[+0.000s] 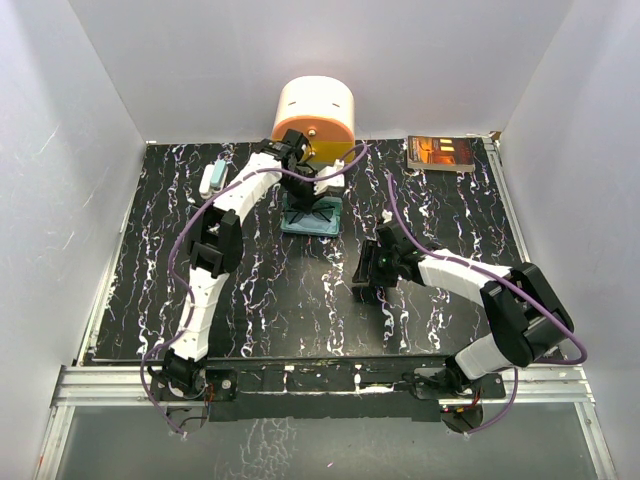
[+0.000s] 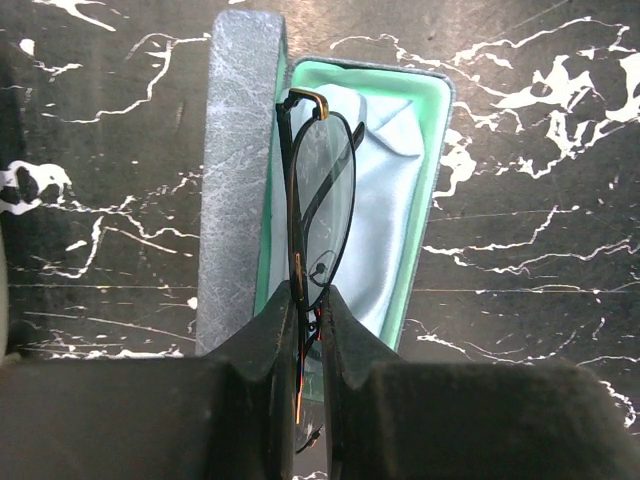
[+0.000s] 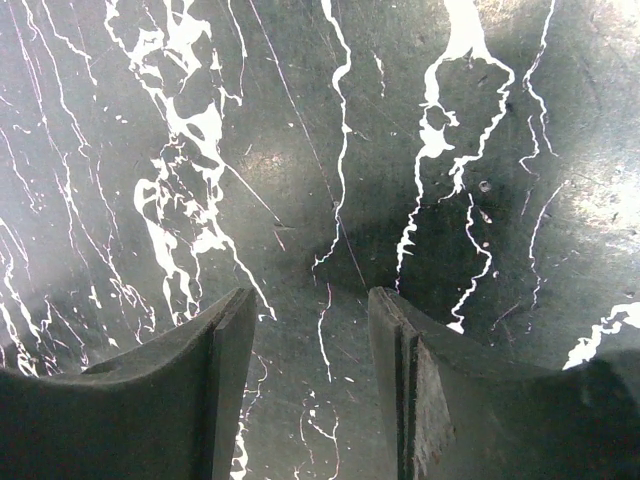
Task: Organize the sunglasses
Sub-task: Place the sunglasses in the sunglasses case.
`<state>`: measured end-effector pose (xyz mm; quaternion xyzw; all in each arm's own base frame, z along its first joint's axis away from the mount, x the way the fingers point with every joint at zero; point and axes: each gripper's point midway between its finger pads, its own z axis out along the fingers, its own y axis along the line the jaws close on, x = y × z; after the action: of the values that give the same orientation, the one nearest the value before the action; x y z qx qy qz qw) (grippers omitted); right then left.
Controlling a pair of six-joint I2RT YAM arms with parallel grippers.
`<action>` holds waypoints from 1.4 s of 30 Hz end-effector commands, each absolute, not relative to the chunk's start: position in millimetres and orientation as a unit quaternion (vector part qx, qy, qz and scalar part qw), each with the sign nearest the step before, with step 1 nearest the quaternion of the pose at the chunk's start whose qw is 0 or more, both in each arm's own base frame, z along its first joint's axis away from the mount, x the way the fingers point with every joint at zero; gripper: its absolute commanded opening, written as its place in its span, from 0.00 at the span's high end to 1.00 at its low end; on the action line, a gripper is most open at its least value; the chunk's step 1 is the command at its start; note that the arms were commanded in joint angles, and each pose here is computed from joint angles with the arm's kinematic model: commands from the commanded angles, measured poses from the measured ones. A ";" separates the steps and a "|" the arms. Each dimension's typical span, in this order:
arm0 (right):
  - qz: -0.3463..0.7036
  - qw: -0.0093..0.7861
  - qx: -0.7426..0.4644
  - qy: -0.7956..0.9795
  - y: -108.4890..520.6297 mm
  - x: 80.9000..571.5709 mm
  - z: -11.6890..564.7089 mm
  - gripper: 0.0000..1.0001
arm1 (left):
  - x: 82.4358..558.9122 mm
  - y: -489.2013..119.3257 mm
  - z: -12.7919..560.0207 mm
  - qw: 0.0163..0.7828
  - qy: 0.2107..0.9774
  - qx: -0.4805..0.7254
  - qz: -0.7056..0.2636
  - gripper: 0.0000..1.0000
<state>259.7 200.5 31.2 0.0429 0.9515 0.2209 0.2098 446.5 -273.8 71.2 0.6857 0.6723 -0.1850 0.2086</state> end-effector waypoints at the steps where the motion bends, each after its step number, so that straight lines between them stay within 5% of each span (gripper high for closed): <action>1: 0.229 0.222 0.047 0.946 205.4 271.7 36.3 0.46 | 423.6 -278.1 79.5 0.196 0.654 0.695 -0.223 1.00; 34: 0.234 0.214 0.044 0.947 208.0 269.5 32.8 0.47 | 404.3 -277.9 31.3 0.134 0.667 0.701 -0.215 1.00; 42: 0.236 0.212 0.044 0.947 208.6 269.1 32.1 0.47 | 403.0 -276.9 32.3 0.132 0.676 0.697 -0.202 0.88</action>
<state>261.2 206.0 31.4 0.0472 0.9490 0.2358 0.2038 418.8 -280.5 43.7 0.6998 0.6667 -0.1987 0.1623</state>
